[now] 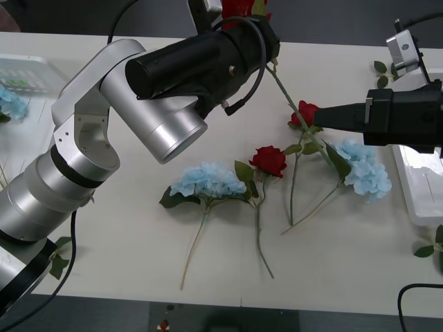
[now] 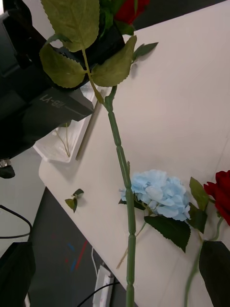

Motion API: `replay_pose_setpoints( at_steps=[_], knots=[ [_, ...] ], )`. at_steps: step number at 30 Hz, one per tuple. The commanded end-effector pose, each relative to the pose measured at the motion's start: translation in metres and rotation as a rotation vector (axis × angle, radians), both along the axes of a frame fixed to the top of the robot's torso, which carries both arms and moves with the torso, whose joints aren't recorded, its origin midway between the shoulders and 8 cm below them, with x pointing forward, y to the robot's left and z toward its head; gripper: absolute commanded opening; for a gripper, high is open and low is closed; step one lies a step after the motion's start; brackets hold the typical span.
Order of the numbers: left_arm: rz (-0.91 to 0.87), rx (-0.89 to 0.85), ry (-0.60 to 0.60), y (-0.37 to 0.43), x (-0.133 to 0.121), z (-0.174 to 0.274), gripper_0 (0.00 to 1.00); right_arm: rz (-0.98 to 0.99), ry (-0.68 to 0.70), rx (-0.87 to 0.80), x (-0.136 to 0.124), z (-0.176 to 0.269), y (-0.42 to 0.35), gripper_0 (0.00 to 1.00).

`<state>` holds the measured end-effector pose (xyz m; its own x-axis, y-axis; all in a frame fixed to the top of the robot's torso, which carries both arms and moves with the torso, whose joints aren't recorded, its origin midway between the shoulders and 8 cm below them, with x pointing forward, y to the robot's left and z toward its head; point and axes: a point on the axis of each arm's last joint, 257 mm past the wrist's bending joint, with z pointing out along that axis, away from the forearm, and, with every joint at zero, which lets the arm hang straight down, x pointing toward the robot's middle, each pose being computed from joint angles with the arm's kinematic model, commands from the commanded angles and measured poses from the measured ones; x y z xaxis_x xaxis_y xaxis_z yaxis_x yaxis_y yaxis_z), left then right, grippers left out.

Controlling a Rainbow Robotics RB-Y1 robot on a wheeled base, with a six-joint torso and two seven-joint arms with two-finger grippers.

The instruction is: Put the red flowers into the right box and the blue flowers into the left box

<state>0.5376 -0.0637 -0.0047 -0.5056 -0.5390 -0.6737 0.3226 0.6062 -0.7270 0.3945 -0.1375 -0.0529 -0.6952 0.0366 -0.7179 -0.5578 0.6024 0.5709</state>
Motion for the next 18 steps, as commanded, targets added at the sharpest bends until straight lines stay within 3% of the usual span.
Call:
replay_pose_setpoints(
  at_steps=[1, 18],
  knots=[
    [-0.002, -0.03, -0.031, -0.004, 0.0, 0.025, 0.0, -0.012, 0.001, 0.01, 0.011, 0.007, 0.007, 1.0],
    [0.008, -0.025, -0.038, -0.001, 0.002, 0.025, 0.0, 0.031, 0.015, 0.037, 0.042, 0.003, 0.045, 1.0]
  ],
)
